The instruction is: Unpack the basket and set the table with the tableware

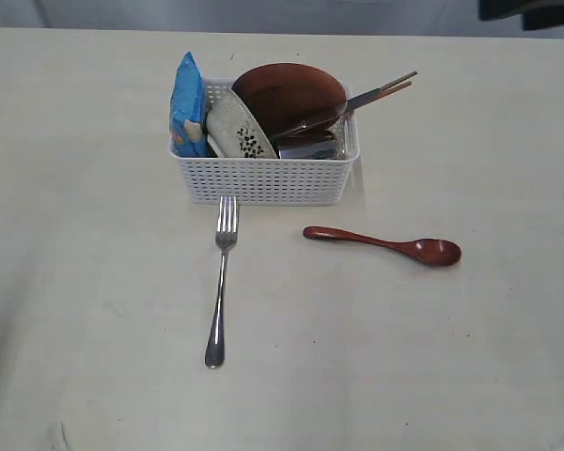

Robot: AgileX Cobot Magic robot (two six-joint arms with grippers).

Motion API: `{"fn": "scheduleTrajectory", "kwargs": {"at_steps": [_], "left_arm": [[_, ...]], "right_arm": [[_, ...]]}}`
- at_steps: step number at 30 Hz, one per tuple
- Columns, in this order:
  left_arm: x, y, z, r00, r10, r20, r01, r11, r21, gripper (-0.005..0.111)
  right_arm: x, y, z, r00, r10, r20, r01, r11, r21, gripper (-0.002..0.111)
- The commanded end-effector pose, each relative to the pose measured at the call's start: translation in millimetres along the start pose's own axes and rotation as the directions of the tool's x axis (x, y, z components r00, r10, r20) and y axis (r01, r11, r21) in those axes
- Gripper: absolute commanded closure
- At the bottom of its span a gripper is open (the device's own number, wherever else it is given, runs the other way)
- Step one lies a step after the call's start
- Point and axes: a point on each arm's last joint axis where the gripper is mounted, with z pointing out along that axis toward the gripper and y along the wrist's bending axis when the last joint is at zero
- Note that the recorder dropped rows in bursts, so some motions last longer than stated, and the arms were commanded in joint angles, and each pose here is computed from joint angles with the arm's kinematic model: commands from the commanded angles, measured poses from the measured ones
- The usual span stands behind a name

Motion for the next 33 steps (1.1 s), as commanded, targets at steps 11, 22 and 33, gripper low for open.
{"fn": "scheduleTrajectory", "kwargs": {"at_steps": [11,22,33], "left_arm": [[1,0.1,0,1.0,0.009,0.0,-0.009,1.0,-0.002,0.107],[1,0.1,0,1.0,0.009,0.0,-0.009,1.0,-0.002,0.107],[1,0.1,0,1.0,0.009,0.0,-0.009,1.0,-0.002,0.107]], "right_arm": [[-28,62,144,0.411,-0.861,-0.298,0.91,0.408,0.076,0.062],[-7,53,225,0.156,-0.834,-0.529,0.986,0.161,0.036,0.053],[-1,43,262,0.138,-0.826,-0.547,0.99,0.118,0.071,0.052]]}}
